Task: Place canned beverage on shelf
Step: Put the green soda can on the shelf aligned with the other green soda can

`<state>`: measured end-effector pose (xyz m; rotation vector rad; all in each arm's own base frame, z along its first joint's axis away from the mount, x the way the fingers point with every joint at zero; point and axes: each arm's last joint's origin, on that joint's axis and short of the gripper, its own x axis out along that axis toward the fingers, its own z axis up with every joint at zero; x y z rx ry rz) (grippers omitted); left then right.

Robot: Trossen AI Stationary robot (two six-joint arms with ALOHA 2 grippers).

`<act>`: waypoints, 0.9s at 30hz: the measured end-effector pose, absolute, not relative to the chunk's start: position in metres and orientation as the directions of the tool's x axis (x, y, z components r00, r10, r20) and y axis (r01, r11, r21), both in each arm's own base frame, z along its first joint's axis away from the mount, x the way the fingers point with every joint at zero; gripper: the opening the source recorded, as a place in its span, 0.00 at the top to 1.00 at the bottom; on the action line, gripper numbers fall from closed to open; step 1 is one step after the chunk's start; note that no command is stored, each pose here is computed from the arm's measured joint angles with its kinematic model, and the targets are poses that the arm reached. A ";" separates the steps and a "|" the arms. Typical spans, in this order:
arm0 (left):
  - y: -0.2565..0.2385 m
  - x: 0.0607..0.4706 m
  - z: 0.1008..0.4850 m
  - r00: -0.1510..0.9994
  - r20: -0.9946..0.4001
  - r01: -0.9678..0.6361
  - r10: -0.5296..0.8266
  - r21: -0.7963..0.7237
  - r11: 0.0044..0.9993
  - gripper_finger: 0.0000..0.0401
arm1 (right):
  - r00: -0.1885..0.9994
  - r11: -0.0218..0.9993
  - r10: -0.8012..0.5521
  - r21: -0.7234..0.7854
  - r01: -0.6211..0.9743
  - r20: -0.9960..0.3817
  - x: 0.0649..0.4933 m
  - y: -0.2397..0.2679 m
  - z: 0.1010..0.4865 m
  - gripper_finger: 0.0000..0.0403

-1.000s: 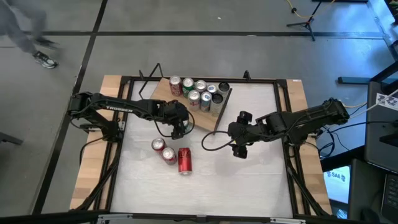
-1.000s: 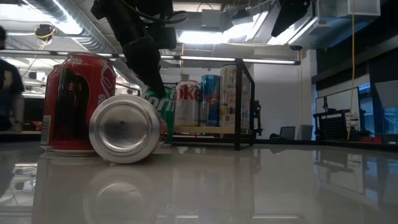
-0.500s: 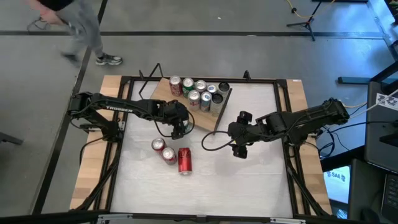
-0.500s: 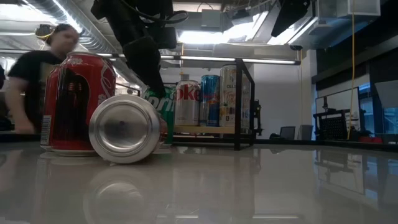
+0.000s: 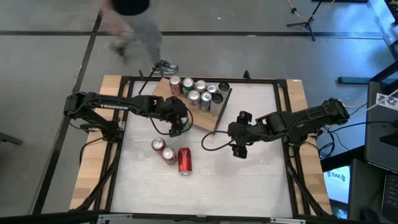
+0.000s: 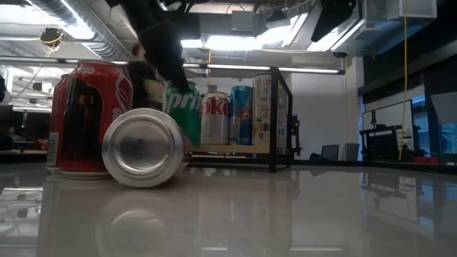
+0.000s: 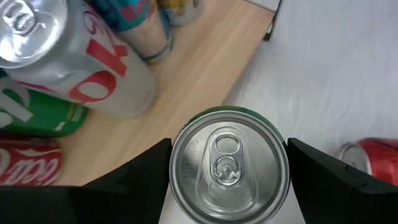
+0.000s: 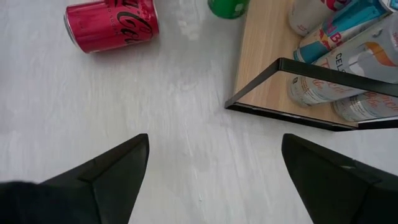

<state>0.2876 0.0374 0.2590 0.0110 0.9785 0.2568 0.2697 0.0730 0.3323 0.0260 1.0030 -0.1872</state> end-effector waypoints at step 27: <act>0.107 0.272 0.301 0.471 -0.812 -0.318 0.346 0.209 0.925 0.34 | 0.768 0.988 -0.070 0.063 0.142 -0.637 0.294 0.080 0.353 0.11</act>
